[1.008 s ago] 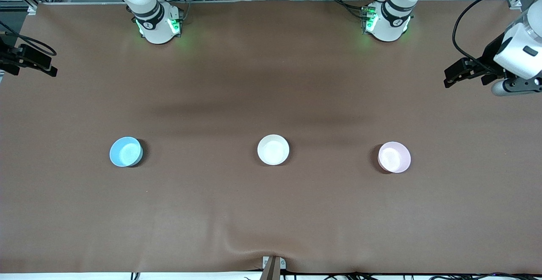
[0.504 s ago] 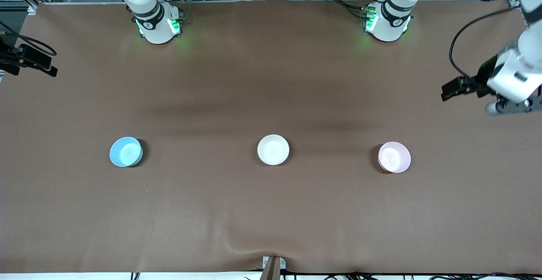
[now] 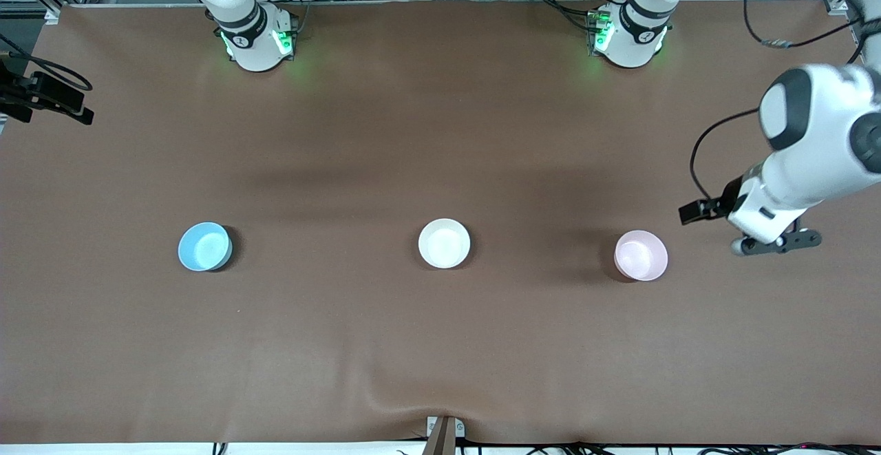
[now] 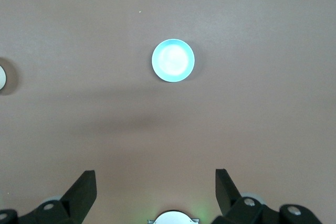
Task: Stack pink and blue bowls on white bowl
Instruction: 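Reach the left gripper down to the pale pink bowl rim, then close the left gripper on the pink bowl rim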
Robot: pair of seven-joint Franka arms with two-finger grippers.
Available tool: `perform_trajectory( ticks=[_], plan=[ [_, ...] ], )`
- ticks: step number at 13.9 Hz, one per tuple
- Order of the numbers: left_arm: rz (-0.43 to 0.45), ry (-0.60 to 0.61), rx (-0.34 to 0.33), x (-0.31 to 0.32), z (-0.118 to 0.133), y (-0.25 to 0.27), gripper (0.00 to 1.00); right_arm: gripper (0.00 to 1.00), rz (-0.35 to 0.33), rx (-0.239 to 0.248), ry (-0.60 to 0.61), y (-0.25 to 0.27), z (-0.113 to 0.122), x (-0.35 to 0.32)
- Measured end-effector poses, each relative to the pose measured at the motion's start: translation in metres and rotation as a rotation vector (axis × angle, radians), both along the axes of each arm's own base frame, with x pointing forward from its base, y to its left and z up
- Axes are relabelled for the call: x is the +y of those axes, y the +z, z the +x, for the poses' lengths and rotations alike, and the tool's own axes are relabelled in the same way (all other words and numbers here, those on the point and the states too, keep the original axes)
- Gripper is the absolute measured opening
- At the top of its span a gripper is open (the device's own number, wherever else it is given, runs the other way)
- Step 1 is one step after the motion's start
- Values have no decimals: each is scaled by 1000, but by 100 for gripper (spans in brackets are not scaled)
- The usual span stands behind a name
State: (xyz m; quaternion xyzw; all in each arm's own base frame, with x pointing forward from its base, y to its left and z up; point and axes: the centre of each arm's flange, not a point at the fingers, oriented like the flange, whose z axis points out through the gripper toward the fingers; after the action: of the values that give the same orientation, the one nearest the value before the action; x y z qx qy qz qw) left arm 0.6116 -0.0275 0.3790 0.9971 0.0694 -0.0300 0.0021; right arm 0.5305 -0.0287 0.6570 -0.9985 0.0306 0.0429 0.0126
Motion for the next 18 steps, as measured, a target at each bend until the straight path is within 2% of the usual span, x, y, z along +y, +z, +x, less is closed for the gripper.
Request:
perform_trajectory(
  ticks=[3, 9, 14, 16, 18],
  plan=[
    [-51, 55, 32, 7, 6, -53, 100, 100, 0, 0, 0, 0, 0, 0],
    [-146, 185, 55, 22, 14, -134, 100, 100, 0, 0, 4, 0, 0, 2],
    [-161, 161, 63, 25, 14, -157, 100, 100, 0, 0, 5, 0, 0, 3],
    [-161, 156, 66, 31, 13, -167, 94, 100, 0, 0, 6, 0, 0, 3],
    [-161, 153, 69, 34, 13, -174, 73, 100, 0, 0, 6, 0, 0, 3]
  ],
)
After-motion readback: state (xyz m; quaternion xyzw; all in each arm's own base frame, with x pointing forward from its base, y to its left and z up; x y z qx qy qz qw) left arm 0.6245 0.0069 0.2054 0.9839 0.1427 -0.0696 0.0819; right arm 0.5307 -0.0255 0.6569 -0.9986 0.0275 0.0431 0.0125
